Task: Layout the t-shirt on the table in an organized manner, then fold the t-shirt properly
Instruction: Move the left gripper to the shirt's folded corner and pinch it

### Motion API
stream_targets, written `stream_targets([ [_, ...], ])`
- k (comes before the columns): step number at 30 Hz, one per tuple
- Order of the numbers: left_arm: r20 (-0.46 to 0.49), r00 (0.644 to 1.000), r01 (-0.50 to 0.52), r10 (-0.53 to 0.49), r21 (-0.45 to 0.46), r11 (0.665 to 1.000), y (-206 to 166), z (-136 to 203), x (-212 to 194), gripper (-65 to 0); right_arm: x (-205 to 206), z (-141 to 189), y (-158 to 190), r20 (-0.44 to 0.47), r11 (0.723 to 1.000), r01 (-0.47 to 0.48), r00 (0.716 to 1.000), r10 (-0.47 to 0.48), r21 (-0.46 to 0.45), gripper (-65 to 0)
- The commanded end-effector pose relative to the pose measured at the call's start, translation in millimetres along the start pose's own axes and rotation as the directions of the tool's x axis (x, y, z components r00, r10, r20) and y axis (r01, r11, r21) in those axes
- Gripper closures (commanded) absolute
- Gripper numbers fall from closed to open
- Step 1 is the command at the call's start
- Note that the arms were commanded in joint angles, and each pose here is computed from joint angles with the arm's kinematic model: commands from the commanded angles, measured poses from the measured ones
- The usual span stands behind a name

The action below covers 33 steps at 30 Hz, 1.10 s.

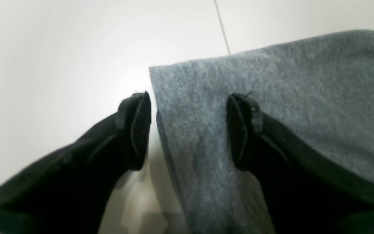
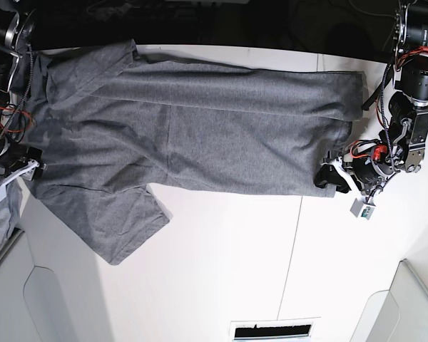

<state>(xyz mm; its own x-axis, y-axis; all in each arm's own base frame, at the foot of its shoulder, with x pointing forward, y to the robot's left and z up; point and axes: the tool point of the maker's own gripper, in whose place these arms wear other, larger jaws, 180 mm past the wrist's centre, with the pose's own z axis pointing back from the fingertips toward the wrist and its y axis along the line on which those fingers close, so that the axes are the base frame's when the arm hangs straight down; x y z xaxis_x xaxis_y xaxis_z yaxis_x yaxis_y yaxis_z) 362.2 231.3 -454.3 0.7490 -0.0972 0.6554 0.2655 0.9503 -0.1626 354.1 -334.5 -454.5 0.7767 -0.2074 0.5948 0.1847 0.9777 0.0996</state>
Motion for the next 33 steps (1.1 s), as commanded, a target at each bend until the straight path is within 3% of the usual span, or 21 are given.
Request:
stream_targets([
  [1, -0.005, 1.0, 0.01, -0.01, 0.021, 1.0, 8.2, 3.6, 5.8, -39.9, 27.8, 6.9, -5.1, 0.068, 1.0, -0.01, 0.998, 0.01, -0.009, -34.7],
  [8, -0.033, 0.999, 0.023, -0.022, 0.03, 0.999, 11.0, 4.5, 1.0, -39.9, 31.8, 8.8, -7.0, 0.084, 1.0, 0.01, 0.996, -0.01, -0.001, -34.7],
  [13, -0.062, 0.998, 0.029, -0.022, 0.122, 0.992, 34.7, 11.9, -3.3, -39.9, 36.9, 11.1, -8.3, 0.099, 0.999, 0.03, 0.995, -0.031, 0.012, -34.7],
  [19, -0.074, 0.997, 0.033, -0.023, 0.134, 0.99, 41.1, 16.1, -7.8, -39.7, 32.6, 7.6, 0.3, 0.094, 0.999, 0.036, 0.995, -0.039, 0.028, -34.7],
  [21, -0.076, 0.997, 0.029, -0.02, 0.127, 0.991, 37.7, 14.3, -10.8, -39.5, 31.6, 6.5, 3.6, 0.093, 0.999, 0.041, 0.995, -0.044, 0.036, -34.7],
  [25, -0.077, 0.997, 0.034, -0.027, 0.091, 0.995, 26.7, 9.9, -12.6, -32.3, 30.8, 5.5, 6.8, 0.092, 0.998, 0.045, 0.995, -0.048, 0.043, -34.7],
  [29, -0.04, 0.999, 0.029, -0.03, -0.034, 0.999, 3.0, 7.9, -5.5, -32.2, 28.5, 4.1, 10.5, 0.085, 0.998, 0.046, 0.995, -0.051, 0.049, -34.7],
  [33, -0.005, 1.0, -0.009, 0.008, -0.063, 0.998, -1.0, 9.1, 6.8, -32.2, 25.9, 3.5, 12.0, 0.072, 0.998, 0.048, 0.996, -0.051, 0.052, -34.7],
])
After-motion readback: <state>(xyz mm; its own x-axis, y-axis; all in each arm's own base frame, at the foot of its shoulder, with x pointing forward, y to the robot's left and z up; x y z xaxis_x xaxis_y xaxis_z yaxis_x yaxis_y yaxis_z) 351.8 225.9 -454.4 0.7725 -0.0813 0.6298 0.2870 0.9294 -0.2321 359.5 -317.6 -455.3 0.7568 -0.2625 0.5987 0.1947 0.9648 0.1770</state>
